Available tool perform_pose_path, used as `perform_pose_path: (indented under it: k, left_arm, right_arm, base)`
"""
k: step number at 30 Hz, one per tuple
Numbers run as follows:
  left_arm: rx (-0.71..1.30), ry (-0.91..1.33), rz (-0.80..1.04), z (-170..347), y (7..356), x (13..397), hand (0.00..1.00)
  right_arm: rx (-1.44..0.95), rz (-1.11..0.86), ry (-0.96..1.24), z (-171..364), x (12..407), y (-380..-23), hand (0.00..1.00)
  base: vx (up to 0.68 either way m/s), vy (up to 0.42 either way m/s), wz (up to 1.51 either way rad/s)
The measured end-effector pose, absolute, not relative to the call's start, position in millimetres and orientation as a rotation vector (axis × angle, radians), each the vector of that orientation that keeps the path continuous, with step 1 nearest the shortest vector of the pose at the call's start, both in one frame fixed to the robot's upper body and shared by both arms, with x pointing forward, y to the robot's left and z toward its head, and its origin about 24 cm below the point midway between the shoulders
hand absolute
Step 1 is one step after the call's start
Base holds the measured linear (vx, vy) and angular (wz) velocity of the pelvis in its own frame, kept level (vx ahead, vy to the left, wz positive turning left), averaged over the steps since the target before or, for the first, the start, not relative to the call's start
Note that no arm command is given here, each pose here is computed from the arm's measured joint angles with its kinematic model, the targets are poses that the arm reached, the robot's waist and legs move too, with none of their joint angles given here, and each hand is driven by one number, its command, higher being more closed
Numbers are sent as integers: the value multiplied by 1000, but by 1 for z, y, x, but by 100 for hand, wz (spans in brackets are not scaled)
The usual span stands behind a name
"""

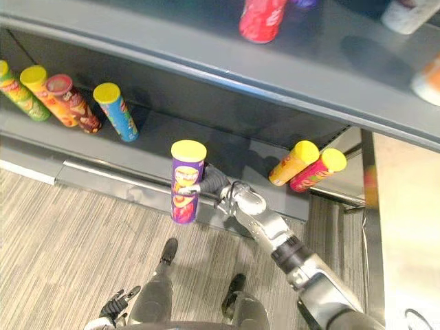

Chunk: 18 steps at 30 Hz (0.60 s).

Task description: Put the gum and the chips on the shelf.

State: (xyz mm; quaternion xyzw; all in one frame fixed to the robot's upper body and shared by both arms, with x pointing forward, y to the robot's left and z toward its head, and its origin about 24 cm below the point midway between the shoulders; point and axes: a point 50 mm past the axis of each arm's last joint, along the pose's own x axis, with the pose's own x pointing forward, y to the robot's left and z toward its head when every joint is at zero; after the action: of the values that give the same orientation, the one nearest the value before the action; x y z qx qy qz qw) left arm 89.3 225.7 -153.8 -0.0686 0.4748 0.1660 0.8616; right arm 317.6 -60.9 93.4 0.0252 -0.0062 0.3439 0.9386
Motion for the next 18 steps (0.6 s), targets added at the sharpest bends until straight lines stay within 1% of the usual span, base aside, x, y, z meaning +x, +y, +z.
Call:
perform_pose_path:
  k: [4, 5, 7, 8, 11, 14, 18]
  left_arm:
    - [-145, 975, 351, -152, 223, 94, 0]
    - [-141, 960, 352, -151, 222, 98, 0]
    - [-141, 943, 354, -149, 220, 102, 0]
    - [-142, 931, 356, -148, 219, 105, 0]
    - [-138, 891, 349, -145, 215, 114, 0]
    - [-124, 869, 344, -142, 213, 122, 0]
    - [-128, 831, 334, -138, 207, 135, 0]
  right_arm:
    - [1, 545, -105, 119, 344, -68, 100]
    - [-15, 445, -166, 137, 357, -76, 100]
    - [0, 341, -236, 159, 368, -86, 100]
    - [6, 257, -297, 175, 373, -95, 100]
    - [27, 91, -425, 208, 378, -111, 100]
    - [10, -7, -487, 216, 376, -117, 100]
    - [-26, -101, -519, 217, 373, -111, 100]
  base:
    - [21, -32, 18]
    - [1, -39, 19]
    - [-11, -32, 11]
    - [-12, -31, 11]
    - [2, -52, 19]
    - [7, -53, 13]
    - [11, -66, 14]
